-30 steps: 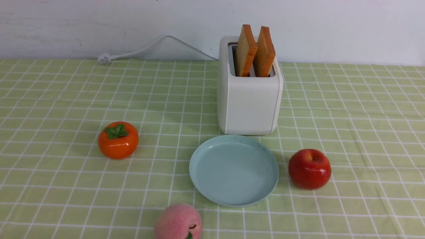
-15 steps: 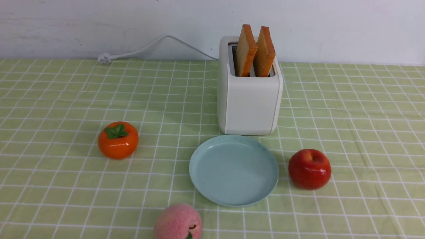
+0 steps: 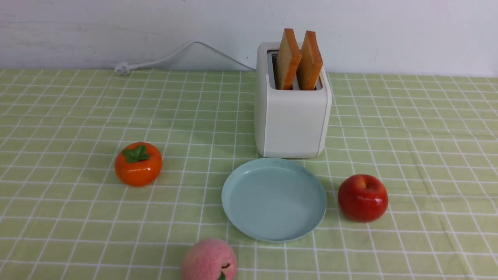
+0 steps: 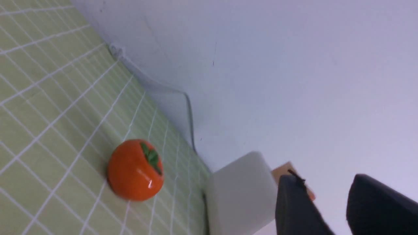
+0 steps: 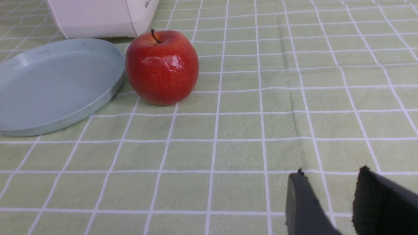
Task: Take toasted bread from bread machine on green coffee tablecloth place on plate.
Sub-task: 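Reach for a toast slice standing in the toaster with the left gripper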
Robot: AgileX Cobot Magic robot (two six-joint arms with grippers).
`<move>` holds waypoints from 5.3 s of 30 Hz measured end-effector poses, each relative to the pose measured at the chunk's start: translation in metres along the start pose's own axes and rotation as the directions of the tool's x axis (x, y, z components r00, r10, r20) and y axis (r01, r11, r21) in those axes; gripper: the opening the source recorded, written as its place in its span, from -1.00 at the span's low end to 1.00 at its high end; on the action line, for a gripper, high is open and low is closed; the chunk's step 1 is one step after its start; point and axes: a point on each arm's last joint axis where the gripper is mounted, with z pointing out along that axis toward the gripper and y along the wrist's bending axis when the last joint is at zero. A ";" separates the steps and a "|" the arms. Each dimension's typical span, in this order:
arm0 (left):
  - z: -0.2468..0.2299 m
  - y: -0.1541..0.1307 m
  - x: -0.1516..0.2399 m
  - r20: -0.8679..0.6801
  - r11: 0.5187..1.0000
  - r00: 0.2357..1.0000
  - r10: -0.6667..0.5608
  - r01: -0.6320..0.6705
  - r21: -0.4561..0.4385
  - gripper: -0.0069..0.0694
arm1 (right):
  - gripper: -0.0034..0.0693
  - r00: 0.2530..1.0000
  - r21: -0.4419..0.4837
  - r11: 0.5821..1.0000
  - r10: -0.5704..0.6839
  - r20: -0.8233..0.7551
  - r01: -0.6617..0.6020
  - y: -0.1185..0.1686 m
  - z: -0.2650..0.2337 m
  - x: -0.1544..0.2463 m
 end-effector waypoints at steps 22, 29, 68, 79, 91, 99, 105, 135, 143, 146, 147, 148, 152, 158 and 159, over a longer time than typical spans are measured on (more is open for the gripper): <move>0.022 -0.070 -0.012 -0.292 0.872 0.822 0.490 -0.471 0.136 -0.85 | -0.25 0.997 0.000 1.000 0.003 0.078 -0.003 -0.001 0.001 -0.004; 0.070 -0.105 -0.022 -0.408 0.797 0.694 0.594 -0.577 0.180 -0.85 | -0.25 0.907 -0.124 0.938 0.345 0.241 -0.324 0.003 -0.002 -0.021; 0.319 -0.155 0.227 -0.277 0.557 0.489 0.827 -0.778 0.291 0.49 | -0.67 0.991 -0.320 0.938 -0.131 0.031 0.134 0.050 -0.052 -0.129; 0.361 -0.139 0.239 -0.273 0.574 0.511 0.815 -0.774 0.267 0.46 | -0.67 0.991 -0.320 0.937 -0.133 0.032 0.136 0.051 -0.052 -0.129; 0.375 -0.133 0.257 -0.274 0.566 0.499 0.822 -0.769 0.296 0.36 | -0.67 0.989 -0.311 0.939 -0.139 0.049 0.147 0.050 -0.051 -0.130; 0.377 -0.137 0.257 -0.268 0.568 0.503 0.821 -0.765 0.303 0.36 | -0.67 0.983 -0.277 0.950 -0.110 0.148 0.148 0.048 -0.051 -0.140; 0.377 -0.137 0.257 -0.268 0.567 0.502 0.822 -0.765 0.304 0.36 | -0.67 0.975 -0.267 0.957 -0.059 0.213 0.116 0.047 -0.052 -0.147; 0.389 -0.127 0.241 -0.268 0.630 0.573 0.774 -0.739 0.239 -0.31 | -0.67 0.953 -0.262 0.963 0.026 0.302 0.057 0.046 -0.054 -0.157; 0.389 -0.127 0.242 -0.272 0.634 0.576 0.771 -0.735 0.240 -0.57 | -0.67 0.952 -0.262 0.963 0.029 0.305 0.054 0.045 -0.054 -0.158; 0.389 -0.127 0.242 -0.268 0.629 0.572 0.775 -0.738 0.244 -0.57 | -0.67 0.952 -0.263 0.963 0.030 0.305 0.054 0.046 -0.054 -0.158; 0.389 -0.128 0.241 -0.264 0.625 0.570 0.778 -0.740 0.246 -0.57 | -0.67 0.952 -0.263 0.963 0.030 0.305 0.054 0.045 -0.054 -0.158; 0.390 -0.129 0.241 -0.261 0.621 0.567 0.782 -0.743 0.248 -0.57 | -0.67 0.952 -0.262 0.963 0.030 0.306 0.053 0.045 -0.054 -0.158; 0.389 -0.136 0.235 -0.240 0.612 0.565 0.790 -0.749 0.253 -0.57 | -0.67 0.951 -0.262 0.964 0.031 0.307 0.053 0.045 -0.054 -0.158; 0.383 -0.178 0.197 -0.154 0.622 0.604 0.782 -0.740 0.257 -0.57 | -0.67 0.947 -0.254 0.964 0.002 0.323 0.084 0.046 -0.055 -0.159; 0.382 -0.181 0.194 -0.147 0.622 0.606 0.782 -0.740 0.257 -0.57 | -0.67 0.947 -0.254 0.964 0.002 0.323 0.084 0.046 -0.055 -0.159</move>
